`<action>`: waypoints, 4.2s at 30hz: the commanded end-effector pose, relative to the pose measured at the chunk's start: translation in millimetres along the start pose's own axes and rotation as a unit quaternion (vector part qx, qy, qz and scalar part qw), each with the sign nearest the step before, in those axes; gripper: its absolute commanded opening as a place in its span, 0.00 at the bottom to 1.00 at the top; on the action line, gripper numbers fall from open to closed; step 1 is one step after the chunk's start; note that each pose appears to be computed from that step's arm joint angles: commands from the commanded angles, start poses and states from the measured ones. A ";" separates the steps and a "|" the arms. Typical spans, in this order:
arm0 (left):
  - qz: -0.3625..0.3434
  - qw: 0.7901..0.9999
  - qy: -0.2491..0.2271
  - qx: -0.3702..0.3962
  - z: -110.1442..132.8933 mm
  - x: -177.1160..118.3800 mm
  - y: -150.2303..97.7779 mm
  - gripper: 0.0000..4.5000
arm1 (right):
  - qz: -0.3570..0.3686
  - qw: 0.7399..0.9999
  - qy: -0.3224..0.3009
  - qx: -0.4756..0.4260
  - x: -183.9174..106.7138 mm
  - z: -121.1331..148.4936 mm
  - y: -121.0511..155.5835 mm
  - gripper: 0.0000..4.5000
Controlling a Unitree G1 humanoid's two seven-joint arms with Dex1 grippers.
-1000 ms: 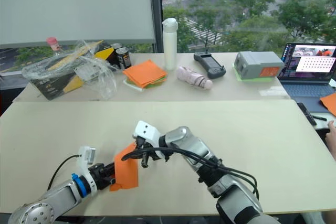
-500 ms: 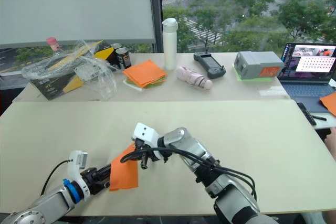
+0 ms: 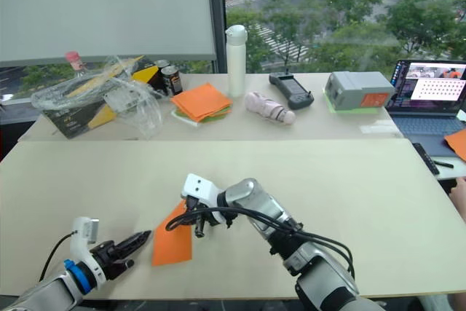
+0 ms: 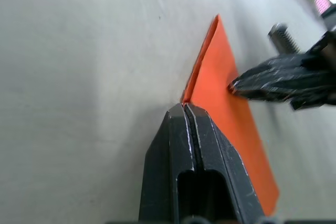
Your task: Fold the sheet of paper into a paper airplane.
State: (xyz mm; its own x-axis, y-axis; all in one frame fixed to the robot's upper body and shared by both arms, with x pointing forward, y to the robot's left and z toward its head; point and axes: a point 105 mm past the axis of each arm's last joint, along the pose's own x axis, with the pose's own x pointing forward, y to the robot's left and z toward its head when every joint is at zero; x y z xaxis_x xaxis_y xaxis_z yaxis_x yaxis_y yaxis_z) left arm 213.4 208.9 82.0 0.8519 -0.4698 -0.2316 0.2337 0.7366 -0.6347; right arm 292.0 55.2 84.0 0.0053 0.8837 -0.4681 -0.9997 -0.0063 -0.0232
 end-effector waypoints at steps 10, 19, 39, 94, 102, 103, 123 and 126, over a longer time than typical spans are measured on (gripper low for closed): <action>-0.042 0.999 0.027 0.007 -0.2 15.1 -23.8 0.00 | -0.006 1.000 -0.014 -0.016 -1.0 8.6 -0.2 0.00; -0.015 0.997 0.072 0.035 -23.3 30.4 -5.7 0.00 | -0.019 1.000 -0.017 -0.009 -10.2 7.9 -1.7 0.00; -0.015 0.995 0.092 0.033 -30.8 33.1 -0.2 0.00 | -0.022 0.998 -0.019 0.063 -20.0 -5.0 6.7 0.00; -0.004 0.995 0.089 0.032 -29.9 28.5 3.6 0.00 | -0.079 0.997 0.004 0.017 -10.6 -12.3 -24.2 0.00; -0.004 0.996 0.087 0.032 -29.3 28.5 4.0 0.00 | -0.079 0.997 0.002 -0.014 -9.8 -8.2 -22.3 0.00; -0.003 0.996 0.087 0.032 -29.3 28.6 4.1 0.00 | -0.081 0.997 0.001 -0.016 -10.5 -7.1 -22.8 0.00; -0.003 0.996 0.087 0.031 -30.3 27.7 4.2 0.00 | -0.064 0.996 -0.044 -0.052 -18.9 21.4 -10.1 0.00; -0.003 0.996 0.087 0.030 -30.5 27.1 4.1 0.00 | -0.061 0.996 -0.036 -0.055 -16.5 17.1 -8.6 0.00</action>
State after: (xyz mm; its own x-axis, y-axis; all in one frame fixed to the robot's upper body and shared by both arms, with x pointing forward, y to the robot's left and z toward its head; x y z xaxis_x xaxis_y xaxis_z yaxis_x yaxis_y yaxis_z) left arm 226.1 179.3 58.0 0.7565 -0.5716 -0.3178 0.3056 0.7385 -0.6010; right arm 304.9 44.6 99.0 0.1378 0.8972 -0.4195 -0.9849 0.0794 -0.1536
